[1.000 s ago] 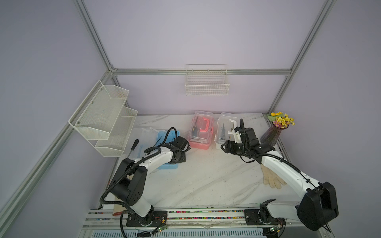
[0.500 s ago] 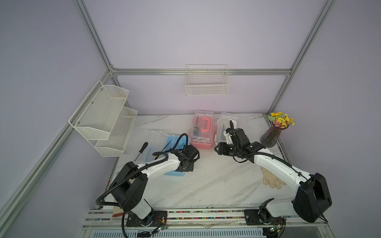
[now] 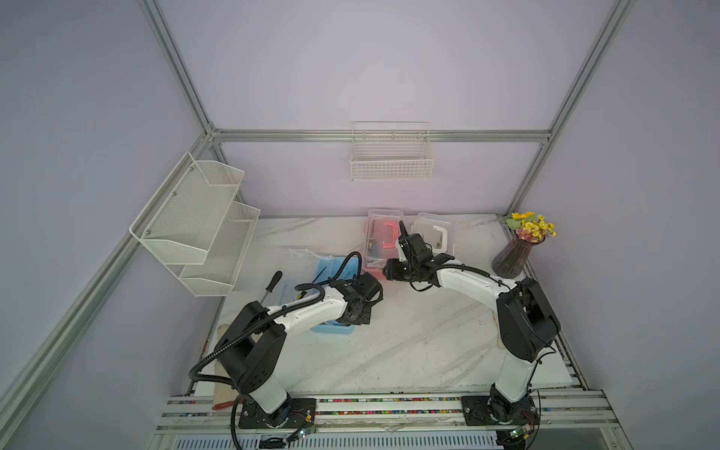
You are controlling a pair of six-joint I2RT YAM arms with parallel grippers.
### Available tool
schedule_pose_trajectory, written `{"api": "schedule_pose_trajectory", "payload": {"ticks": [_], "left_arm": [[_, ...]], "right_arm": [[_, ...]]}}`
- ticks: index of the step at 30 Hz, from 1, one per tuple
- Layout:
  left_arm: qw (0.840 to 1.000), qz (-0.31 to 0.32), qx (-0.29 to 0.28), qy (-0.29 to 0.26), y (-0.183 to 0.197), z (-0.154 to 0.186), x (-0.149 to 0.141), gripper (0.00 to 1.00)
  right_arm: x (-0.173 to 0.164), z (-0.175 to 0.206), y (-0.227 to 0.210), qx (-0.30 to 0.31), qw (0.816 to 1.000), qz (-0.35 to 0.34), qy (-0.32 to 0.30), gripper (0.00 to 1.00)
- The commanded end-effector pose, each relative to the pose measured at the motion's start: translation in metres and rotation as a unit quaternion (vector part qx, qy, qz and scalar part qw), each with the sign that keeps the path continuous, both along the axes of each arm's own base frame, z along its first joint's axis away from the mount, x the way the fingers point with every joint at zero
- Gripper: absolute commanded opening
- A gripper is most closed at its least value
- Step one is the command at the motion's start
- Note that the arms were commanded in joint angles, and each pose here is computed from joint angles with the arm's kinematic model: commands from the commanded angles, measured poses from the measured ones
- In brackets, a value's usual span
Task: Close toolboxes
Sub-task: Adjust the toolbox at the center of the board.
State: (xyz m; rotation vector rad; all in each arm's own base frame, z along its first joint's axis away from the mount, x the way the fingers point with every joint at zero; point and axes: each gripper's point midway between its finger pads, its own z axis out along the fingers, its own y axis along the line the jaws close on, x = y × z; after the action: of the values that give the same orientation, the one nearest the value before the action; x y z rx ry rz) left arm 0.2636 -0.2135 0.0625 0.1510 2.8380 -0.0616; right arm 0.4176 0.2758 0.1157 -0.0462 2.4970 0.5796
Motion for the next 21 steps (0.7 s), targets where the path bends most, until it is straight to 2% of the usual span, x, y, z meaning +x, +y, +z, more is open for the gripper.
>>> {"api": "schedule_pose_trajectory", "payload": {"ticks": [1, 5, 8, 12, 16, 19, 21], "left_arm": [[0.995, -0.067, -0.069, 0.026, -0.045, 0.008, -0.011, 0.00], [0.994, -0.067, -0.074, 0.033, -0.055, 0.006, -0.017, 0.00], [0.994, -0.067, -0.080, 0.036, -0.067, 0.006, -0.021, 0.00], [0.992, -0.063, -0.098, 0.043, -0.088, 0.009, -0.029, 0.00], [0.990, -0.068, -0.118, 0.042, -0.116, 0.015, -0.041, 0.03], [0.987, -0.083, -0.132, 0.035, -0.141, 0.019, -0.047, 0.20], [0.986, -0.092, -0.137, 0.033, -0.156, 0.020, -0.047, 0.45]], "right_arm": [[0.030, 0.008, -0.002, -0.005, 0.999, -0.020, -0.036, 0.57], [0.044, 0.017, -0.006, 0.003, 0.998, -0.031, -0.047, 0.57], [0.036, 0.038, -0.011, 0.010, 0.998, -0.032, -0.058, 0.58], [0.005, 0.073, -0.027, 0.020, 0.997, -0.030, -0.068, 0.60], [-0.048, 0.079, -0.039, 0.034, 0.999, -0.009, -0.035, 0.61], [-0.085, 0.074, -0.054, 0.034, 0.999, -0.013, -0.012, 0.61], [-0.106, 0.075, -0.062, 0.046, 0.999, -0.020, -0.003, 0.61]]}}
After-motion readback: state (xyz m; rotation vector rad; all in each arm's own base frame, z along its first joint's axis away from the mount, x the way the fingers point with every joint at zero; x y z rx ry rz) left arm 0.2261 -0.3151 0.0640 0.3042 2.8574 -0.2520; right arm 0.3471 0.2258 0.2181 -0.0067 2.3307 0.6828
